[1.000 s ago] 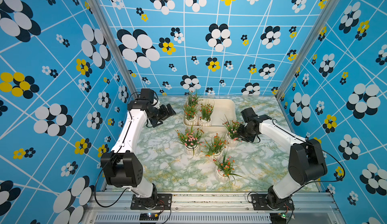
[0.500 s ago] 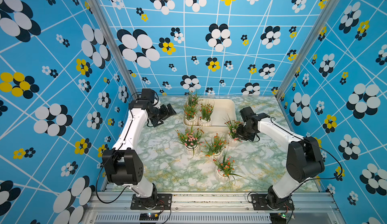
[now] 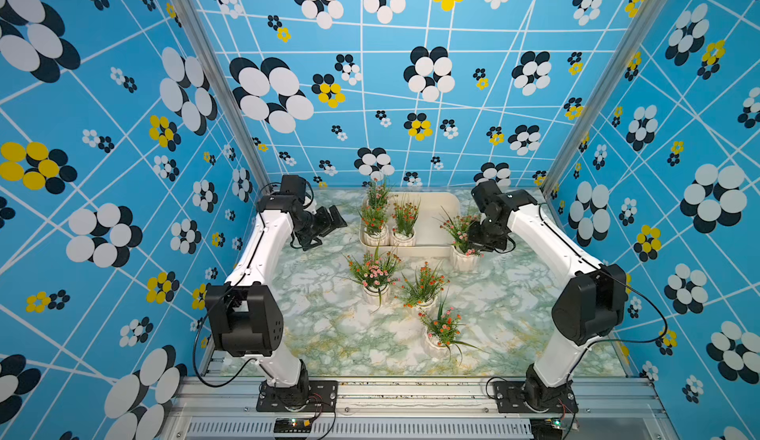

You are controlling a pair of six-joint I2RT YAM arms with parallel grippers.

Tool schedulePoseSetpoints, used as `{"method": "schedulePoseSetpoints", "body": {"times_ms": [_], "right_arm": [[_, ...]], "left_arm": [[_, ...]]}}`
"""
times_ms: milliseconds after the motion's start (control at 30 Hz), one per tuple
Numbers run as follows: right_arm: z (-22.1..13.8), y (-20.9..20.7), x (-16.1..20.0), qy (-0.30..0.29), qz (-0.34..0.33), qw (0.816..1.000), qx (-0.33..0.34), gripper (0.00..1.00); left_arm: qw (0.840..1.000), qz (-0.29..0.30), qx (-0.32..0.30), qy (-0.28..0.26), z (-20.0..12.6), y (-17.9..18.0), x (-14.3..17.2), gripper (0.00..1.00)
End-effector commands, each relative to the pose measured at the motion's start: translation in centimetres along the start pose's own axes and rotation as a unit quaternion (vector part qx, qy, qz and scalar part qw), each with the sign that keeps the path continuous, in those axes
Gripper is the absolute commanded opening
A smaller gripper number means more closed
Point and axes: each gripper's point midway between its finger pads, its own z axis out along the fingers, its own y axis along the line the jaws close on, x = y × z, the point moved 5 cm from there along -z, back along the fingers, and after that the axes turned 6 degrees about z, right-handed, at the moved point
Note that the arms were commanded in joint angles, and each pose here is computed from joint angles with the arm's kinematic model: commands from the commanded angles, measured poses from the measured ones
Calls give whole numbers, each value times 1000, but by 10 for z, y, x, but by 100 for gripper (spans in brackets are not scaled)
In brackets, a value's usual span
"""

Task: Put the potted gypsophila into the storage box
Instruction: Pick up the baby's breath potted plant from the center of the board, then place the baby's breath potted plant at the storage box.

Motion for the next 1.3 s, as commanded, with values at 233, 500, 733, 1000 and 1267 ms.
{"method": "schedulePoseSetpoints", "body": {"times_ms": [233,500,733,1000,1267], "right_arm": [[-34,34,-59,-67,-3,997,-43,0],[-14,67,-100,-106,36,991,-78,0],[24,87,-123,-133,112,978,-111,0],[57,106,-133,-149,212,949,-182,0],[76,137,-134,-143,242,932,-229,0]], "left_arm": [[1000,1,-8,-10,-12,-3,-7,99],[1000,-3,-19,-6,-10,2,-7,99],[1000,-8,-27,4,-7,7,-3,100],[999,-11,-33,11,-5,15,1,99],[999,-15,-34,17,-3,21,4,99]]}}
